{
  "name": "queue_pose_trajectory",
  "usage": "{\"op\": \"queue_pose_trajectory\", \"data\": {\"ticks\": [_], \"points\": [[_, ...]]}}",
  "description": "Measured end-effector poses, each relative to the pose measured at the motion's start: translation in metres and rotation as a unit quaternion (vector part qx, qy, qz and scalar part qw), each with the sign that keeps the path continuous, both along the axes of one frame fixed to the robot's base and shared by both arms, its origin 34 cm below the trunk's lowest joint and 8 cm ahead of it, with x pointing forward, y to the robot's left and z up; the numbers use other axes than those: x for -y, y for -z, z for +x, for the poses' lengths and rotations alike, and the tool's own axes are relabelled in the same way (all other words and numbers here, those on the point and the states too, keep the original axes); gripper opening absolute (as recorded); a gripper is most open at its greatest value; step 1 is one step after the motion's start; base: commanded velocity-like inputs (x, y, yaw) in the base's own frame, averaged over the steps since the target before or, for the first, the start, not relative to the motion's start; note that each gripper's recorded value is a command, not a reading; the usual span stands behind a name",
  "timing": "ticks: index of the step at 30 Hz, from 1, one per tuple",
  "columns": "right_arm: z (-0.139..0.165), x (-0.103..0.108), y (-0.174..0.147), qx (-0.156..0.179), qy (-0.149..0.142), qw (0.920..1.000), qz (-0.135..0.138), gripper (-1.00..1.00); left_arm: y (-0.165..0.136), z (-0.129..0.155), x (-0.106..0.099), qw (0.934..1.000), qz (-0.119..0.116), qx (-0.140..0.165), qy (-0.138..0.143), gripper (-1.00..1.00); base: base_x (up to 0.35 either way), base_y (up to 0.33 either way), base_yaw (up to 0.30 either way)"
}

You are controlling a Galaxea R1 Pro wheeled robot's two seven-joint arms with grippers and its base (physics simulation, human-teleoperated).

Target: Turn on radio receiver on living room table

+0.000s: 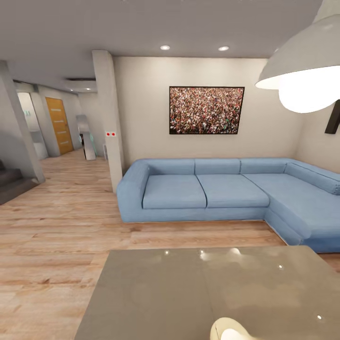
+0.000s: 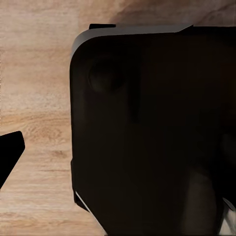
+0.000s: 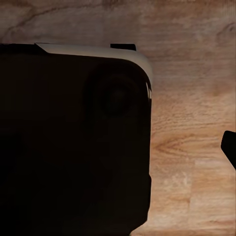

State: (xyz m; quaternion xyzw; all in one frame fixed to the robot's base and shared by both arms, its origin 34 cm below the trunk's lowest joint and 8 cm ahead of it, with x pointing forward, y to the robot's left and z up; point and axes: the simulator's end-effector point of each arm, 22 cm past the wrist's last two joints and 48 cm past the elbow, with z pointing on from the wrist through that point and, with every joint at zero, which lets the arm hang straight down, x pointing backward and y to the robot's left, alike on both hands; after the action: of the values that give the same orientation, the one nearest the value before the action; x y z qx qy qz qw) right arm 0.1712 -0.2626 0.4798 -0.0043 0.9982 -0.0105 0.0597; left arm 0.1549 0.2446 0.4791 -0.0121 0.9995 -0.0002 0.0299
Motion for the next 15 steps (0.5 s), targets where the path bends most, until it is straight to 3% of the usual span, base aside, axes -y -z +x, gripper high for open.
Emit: {"op": "queue_pose_trajectory", "data": {"ticks": [15], "points": [[-0.0082,0.0030,-0.0026,-0.011,-0.003,0.9999,-0.001,1.00,-0.0030,-0.0069,0.0002,1.0000,0.000,-0.009,0.000,1.00,0.000,0.000,0.000]]}}
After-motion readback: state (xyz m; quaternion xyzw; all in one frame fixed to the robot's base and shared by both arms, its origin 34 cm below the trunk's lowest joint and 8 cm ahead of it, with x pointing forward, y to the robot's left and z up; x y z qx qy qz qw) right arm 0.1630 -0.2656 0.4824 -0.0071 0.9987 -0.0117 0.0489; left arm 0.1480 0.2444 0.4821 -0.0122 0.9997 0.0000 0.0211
